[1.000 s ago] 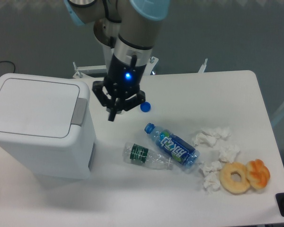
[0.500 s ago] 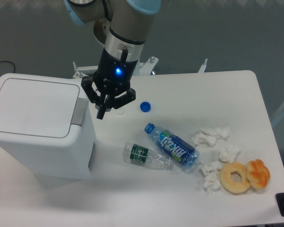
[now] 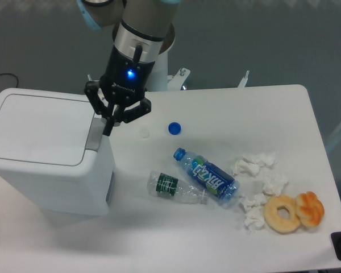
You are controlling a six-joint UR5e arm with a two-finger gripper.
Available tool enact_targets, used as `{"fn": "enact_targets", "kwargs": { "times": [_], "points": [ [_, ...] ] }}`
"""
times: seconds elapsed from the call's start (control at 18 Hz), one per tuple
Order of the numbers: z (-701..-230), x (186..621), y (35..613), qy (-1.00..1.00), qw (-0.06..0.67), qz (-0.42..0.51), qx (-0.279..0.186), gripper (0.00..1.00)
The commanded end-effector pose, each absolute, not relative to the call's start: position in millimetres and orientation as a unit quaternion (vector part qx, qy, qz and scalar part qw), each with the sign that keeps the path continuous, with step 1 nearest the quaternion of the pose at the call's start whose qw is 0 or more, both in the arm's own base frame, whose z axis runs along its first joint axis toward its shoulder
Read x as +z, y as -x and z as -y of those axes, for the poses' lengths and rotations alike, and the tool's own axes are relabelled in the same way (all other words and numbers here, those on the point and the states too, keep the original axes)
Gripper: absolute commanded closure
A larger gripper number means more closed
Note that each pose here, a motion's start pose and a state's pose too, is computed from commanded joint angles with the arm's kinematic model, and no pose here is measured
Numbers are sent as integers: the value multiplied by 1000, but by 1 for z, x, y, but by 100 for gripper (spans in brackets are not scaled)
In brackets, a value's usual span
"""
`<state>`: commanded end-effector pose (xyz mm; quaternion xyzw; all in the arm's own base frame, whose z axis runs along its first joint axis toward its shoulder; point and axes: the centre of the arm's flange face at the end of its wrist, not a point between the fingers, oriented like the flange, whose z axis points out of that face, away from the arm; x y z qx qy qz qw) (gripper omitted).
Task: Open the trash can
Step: 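Lower the gripper onto the lid's push button and press it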
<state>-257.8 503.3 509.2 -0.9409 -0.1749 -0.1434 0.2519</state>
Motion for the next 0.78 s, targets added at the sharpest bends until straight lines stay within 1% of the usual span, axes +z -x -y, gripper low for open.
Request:
{"fn": "enact_targets", "kwargs": {
  "times": [0.78],
  "points": [
    [-509,502,255,941,249,177,-147,99]
  ]
}}
